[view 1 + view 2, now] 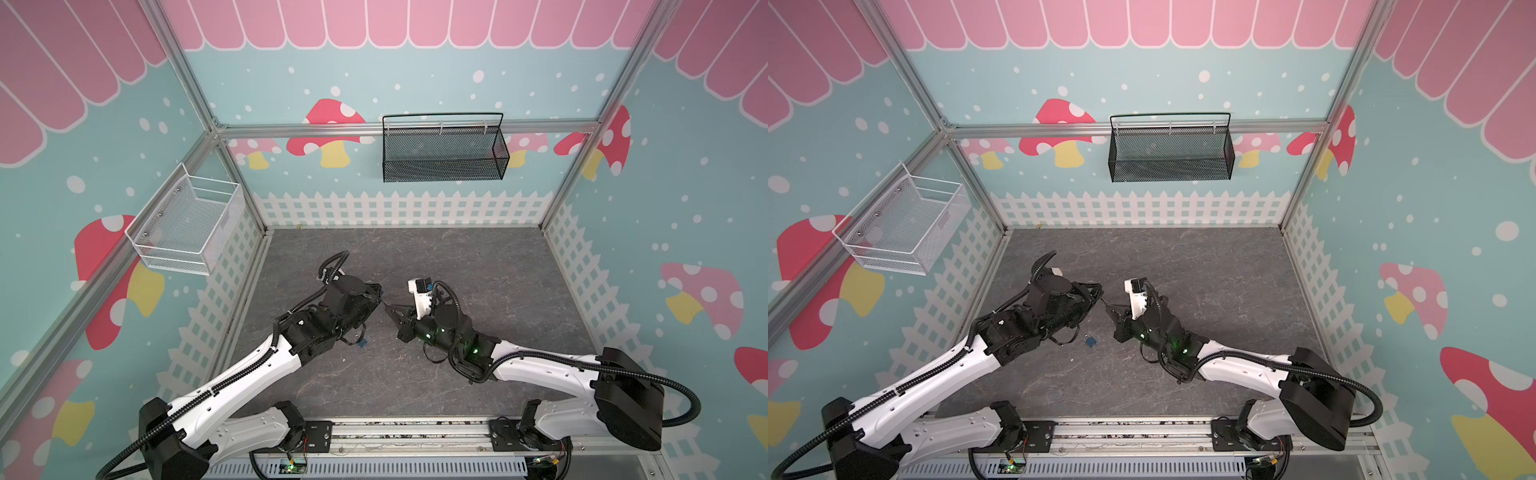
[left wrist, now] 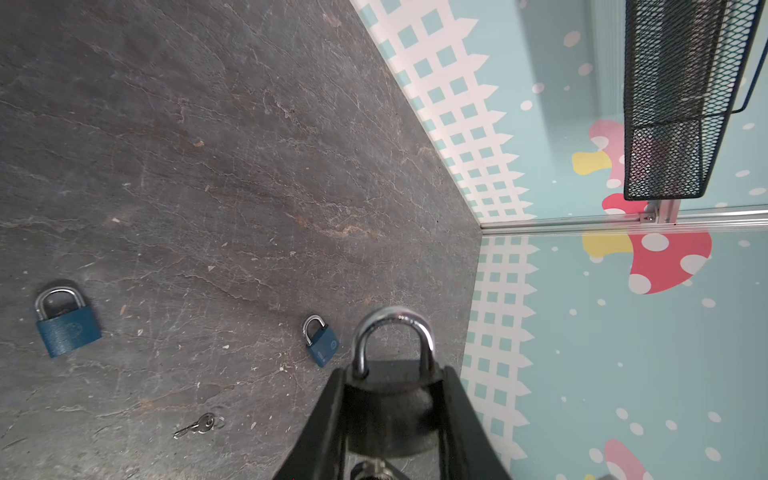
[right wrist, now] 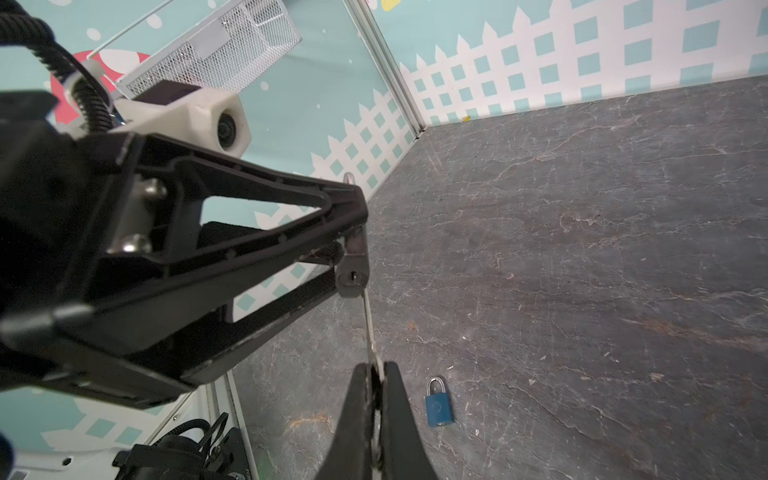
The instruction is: Unlock with the key
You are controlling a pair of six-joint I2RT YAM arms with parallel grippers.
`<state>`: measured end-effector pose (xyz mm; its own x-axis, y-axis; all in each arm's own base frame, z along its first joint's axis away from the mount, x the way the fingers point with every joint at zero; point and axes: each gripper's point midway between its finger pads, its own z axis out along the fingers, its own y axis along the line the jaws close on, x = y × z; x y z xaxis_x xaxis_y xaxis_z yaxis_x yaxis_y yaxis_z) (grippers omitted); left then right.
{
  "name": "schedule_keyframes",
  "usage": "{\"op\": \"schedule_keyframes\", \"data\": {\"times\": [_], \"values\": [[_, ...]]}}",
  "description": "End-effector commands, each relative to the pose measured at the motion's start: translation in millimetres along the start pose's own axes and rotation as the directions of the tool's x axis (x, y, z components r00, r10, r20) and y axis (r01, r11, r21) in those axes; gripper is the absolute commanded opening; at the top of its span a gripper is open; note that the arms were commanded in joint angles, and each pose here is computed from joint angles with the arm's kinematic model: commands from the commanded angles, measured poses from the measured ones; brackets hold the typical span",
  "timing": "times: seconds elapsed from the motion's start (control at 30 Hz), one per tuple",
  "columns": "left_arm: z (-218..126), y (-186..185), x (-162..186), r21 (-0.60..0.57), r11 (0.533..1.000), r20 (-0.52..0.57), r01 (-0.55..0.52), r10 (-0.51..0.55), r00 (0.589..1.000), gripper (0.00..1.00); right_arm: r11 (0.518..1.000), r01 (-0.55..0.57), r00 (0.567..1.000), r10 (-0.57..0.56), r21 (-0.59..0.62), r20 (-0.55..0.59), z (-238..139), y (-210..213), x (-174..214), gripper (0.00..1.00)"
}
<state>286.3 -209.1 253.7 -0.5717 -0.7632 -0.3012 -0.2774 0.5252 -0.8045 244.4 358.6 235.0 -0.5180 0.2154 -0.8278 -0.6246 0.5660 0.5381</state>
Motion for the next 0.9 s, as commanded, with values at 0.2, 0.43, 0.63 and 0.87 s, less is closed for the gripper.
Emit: {"op": "schedule_keyframes", "data": {"times": [0.2, 0.43, 0.63, 0.87], "values": [[-7, -14, -8, 0.043, 0.999, 0.023, 0.027, -0.028, 0.999, 0.00, 0.999, -0.017, 0.998, 0.020, -0.043, 0.061, -2, 18, -23, 0.00], [-7, -14, -6, 0.042, 0.999, 0.011, 0.030, -0.031, 0.999, 0.00, 0.999, -0.049, 0.995, 0.050, -0.022, 0.081, -1, 15, -29, 0.00], [-9, -21, -4, 0.058, 0.998, -0.004, 0.032, -0.032, 0.999, 0.00, 0.993, -0.109, 0.992, 0.106, 0.050, 0.066, 5, 1, -23, 0.00], [-6, -30, -3, 0.061, 0.998, 0.023, -0.001, 0.000, 1.000, 0.00, 0.981, -0.192, 0.981, 0.192, -0.024, 0.033, 16, 23, -33, 0.00]]}}
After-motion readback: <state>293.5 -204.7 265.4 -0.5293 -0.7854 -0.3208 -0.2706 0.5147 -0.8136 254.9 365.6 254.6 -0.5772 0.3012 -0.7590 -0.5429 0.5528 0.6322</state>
